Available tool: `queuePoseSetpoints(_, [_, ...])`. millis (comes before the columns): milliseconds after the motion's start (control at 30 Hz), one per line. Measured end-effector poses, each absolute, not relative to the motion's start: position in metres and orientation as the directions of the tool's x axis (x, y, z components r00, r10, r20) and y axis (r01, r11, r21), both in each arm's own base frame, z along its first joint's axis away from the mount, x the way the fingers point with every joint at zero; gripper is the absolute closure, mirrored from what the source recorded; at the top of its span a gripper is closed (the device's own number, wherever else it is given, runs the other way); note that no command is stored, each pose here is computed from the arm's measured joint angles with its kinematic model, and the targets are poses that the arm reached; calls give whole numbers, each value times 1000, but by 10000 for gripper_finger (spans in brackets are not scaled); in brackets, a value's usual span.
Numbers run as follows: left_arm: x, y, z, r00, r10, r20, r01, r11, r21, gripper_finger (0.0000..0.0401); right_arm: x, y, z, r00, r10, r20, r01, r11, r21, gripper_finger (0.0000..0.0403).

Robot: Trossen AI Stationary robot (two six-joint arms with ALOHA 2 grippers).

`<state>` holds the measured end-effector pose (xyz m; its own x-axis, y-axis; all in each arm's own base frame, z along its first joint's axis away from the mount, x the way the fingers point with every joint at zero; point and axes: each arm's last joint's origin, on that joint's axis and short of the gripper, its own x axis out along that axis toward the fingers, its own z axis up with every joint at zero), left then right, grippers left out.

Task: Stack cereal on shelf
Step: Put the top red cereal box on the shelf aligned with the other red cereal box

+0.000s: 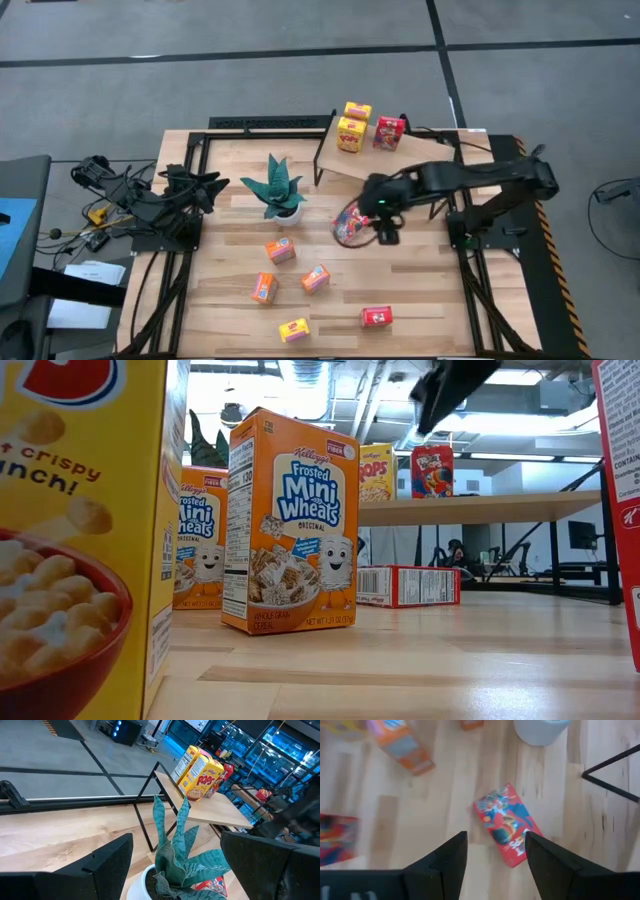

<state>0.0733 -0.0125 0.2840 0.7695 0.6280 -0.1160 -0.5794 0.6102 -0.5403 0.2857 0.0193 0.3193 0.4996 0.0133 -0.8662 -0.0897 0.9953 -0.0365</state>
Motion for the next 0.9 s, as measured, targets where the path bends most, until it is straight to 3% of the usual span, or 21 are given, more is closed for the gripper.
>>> queuePoseSetpoints(167, [74,-13,283,783,609,-128,-566,612,-552,108,311,11,286,395,-7,-919,-122,991,-60,154])
queuePoseSetpoints(300, [72,-12,279,778,612,-145,-573,595,-564,108,329,10,258,327,7,-945,-161,986,-49,164])
queuePoseSetpoints(600, [70,-11,274,768,617,-172,-592,580,-560,108,344,8,227,270,7,-963,-180,983,-43,317])
queuePoseSetpoints(667, [70,-11,274,766,619,-172,-593,580,-558,108,345,6,221,309,23,-951,-155,987,-26,346])
queuePoseSetpoints(800, [70,-11,274,766,620,-173,-595,580,-556,108,336,6,208,308,34,-951,-106,994,1,389])
queuePoseSetpoints(900, [70,-11,273,764,621,-175,-599,582,-550,108,332,6,201,314,36,-949,-75,997,13,392])
